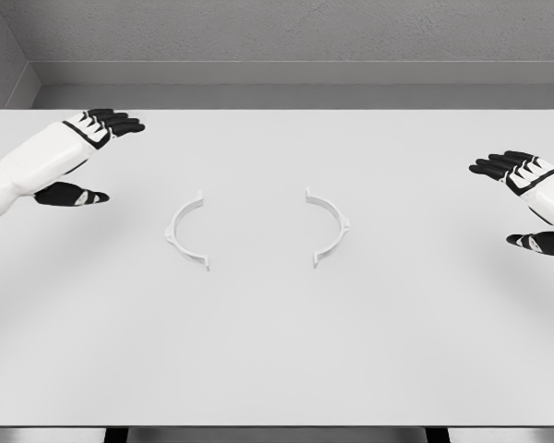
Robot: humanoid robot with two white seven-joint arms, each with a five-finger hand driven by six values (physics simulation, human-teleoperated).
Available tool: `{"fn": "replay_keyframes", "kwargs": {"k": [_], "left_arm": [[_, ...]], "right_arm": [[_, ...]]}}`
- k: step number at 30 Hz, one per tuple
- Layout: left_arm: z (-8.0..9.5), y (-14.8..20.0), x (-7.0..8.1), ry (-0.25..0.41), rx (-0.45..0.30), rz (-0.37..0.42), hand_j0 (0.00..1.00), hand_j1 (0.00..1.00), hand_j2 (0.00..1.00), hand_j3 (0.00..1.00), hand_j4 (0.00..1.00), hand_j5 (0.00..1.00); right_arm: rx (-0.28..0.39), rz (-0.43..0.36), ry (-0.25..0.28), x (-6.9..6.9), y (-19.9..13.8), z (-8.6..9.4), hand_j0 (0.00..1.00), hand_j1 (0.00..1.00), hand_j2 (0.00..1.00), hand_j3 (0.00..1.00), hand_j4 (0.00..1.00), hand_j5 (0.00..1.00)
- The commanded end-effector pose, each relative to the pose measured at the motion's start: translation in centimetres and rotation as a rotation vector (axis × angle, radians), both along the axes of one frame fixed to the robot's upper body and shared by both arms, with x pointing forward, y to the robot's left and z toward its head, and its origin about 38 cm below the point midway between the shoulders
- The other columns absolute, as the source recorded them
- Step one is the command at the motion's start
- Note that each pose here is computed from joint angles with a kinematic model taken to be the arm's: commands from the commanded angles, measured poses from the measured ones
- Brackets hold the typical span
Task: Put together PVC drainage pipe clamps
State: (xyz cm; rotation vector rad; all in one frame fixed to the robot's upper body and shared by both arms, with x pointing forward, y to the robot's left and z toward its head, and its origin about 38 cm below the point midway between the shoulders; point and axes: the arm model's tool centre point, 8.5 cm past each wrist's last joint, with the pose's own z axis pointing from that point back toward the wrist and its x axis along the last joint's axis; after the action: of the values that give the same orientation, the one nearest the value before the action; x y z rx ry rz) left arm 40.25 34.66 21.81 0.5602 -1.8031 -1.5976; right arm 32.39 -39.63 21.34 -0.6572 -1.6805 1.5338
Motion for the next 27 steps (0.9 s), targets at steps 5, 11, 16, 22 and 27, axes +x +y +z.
{"fn": "replay_keyframes", "kwargs": {"k": [5,11,16,22,27], "left_arm": [[-1.3,-0.3,0.4,0.025,-0.041,0.013,1.0,1.0,1.0,1.0,1.0,1.0],[-5.1,-3.3,1.4,0.099,-0.145,0.008,1.0,1.0,1.0,1.0,1.0,1.0],[-7.3,-3.5,1.6,0.153,-0.137,0.021,1.0,1.0,1.0,1.0,1.0,1.0],[-8.3,-2.3,1.8,0.183,-0.135,0.059,1.0,1.0,1.0,1.0,1.0,1.0],[-8.7,-2.3,1.8,0.193,-0.136,0.064,1.0,1.0,1.0,1.0,1.0,1.0]], "right_arm": [[0.026,0.008,-0.01,0.1,0.8,-0.1,1.0,1.0,1.0,1.0,1.0,1.0],[0.063,0.121,0.031,4.0,9.6,-1.9,1.0,1.0,1.0,1.0,1.0,1.0],[0.13,0.111,0.031,4.8,11.9,-3.0,1.0,1.0,1.0,1.0,1.0,1.0],[0.124,0.008,0.053,7.4,14.2,-4.4,1.0,1.0,1.0,1.0,1.0,1.0],[0.092,0.002,0.078,8.4,15.1,-5.7,1.0,1.0,1.0,1.0,1.0,1.0]]}}
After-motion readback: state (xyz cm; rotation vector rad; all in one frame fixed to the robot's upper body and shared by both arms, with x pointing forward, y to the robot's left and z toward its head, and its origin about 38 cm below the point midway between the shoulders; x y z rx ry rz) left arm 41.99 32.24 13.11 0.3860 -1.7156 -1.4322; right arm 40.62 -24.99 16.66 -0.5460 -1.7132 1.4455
